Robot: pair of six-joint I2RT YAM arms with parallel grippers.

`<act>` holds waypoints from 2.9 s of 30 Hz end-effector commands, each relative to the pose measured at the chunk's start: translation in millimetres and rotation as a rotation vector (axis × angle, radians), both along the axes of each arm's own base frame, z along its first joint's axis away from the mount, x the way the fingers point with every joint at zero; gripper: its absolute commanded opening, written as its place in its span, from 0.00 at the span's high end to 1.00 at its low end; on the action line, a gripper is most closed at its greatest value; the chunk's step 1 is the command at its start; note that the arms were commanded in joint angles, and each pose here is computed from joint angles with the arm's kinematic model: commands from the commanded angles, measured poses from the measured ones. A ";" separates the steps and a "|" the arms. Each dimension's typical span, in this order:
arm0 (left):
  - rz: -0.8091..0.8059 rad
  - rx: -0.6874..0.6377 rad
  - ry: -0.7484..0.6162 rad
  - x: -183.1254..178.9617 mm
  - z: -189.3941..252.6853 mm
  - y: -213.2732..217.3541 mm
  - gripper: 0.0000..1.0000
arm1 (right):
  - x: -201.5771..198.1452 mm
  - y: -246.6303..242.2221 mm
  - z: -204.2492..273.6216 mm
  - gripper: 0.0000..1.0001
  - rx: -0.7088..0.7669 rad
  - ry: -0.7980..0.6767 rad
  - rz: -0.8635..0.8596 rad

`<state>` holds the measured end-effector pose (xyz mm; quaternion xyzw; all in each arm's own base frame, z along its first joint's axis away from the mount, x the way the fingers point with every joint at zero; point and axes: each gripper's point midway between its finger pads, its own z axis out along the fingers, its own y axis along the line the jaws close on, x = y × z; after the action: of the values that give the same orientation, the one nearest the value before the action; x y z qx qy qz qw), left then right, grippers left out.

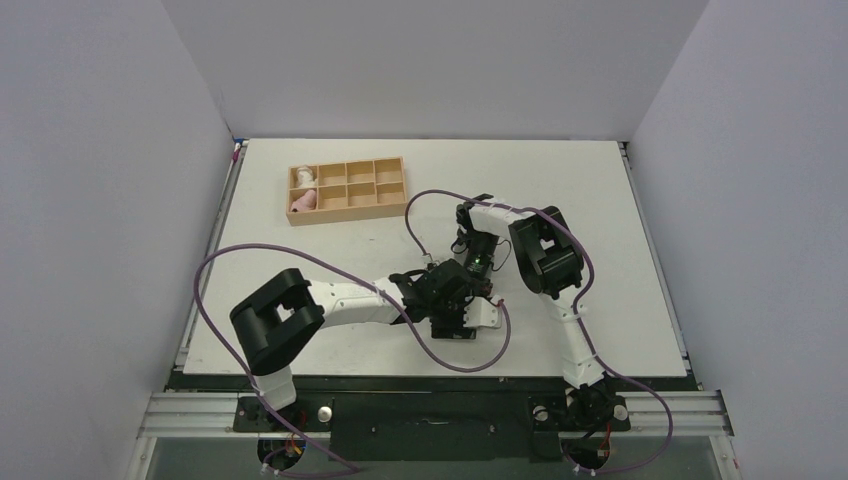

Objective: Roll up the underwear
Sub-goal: Roll the underwear to the center of the board.

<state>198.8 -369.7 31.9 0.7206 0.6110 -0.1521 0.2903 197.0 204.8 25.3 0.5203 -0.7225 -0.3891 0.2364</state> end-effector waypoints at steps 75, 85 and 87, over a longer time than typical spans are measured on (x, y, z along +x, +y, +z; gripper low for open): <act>0.252 0.085 1.365 21.8 -39.7 4.8 1.00 | 56.8 -52.8 94.5 0.46 0.107 -1.097 -0.474; 0.306 0.124 1.442 27.2 -43.5 1.5 1.00 | 45.5 -29.6 56.7 0.45 0.015 -1.194 -0.213; 0.318 0.125 1.456 27.6 -44.0 1.1 1.00 | 46.3 -25.0 49.6 0.45 0.006 -1.200 -0.171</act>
<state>227.3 -379.9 20.8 0.3374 0.7342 -0.5540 -0.2005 225.8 176.5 83.3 0.5670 -0.7833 -0.1002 -0.2342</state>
